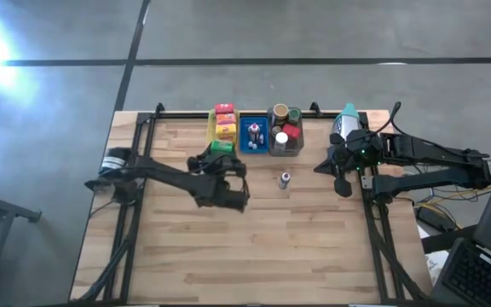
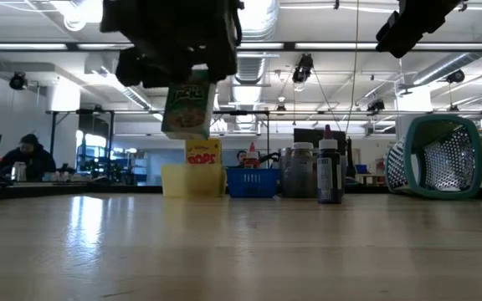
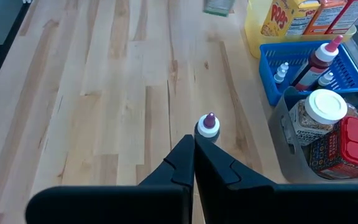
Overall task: Pick & Place Kitchen Items
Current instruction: Put the green cereal box into the yellow bin
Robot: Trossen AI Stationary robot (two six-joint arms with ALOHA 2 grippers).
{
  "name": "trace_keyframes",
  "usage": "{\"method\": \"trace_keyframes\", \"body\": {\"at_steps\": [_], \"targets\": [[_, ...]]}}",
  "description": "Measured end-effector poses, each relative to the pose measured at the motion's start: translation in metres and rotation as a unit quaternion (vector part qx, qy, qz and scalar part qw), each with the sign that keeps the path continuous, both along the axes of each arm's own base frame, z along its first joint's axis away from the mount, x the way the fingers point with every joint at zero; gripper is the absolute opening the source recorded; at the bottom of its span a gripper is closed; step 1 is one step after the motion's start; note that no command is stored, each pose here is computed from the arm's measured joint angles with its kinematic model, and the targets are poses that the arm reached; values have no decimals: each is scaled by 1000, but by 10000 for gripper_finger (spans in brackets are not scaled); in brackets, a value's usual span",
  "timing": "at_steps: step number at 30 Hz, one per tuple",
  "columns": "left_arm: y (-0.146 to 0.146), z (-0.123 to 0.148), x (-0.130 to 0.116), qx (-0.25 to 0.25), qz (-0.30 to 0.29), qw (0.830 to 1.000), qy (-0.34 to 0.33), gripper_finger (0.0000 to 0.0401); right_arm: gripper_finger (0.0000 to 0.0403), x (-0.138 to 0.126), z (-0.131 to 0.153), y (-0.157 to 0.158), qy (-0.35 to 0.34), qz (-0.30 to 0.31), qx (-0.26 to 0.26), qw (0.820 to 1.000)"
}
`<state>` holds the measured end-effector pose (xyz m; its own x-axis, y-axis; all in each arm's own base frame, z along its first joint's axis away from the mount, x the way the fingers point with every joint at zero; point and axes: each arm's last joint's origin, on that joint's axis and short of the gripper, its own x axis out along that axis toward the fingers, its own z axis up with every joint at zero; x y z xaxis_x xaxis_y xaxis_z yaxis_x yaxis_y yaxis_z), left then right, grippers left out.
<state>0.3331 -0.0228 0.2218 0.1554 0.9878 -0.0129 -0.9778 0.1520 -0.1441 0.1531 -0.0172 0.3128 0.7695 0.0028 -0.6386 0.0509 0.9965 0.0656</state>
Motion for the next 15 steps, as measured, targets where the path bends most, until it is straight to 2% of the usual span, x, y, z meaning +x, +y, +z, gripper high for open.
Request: {"method": "trace_keyframes", "body": {"at_steps": [7,15], "targets": [[37,-15,17,1,57,998,-28,353,8,0,0,0,0,0,0,1000],[58,-30,23,5,86,996,-23,353,8,0,0,0,0,0,0,1000]]}}
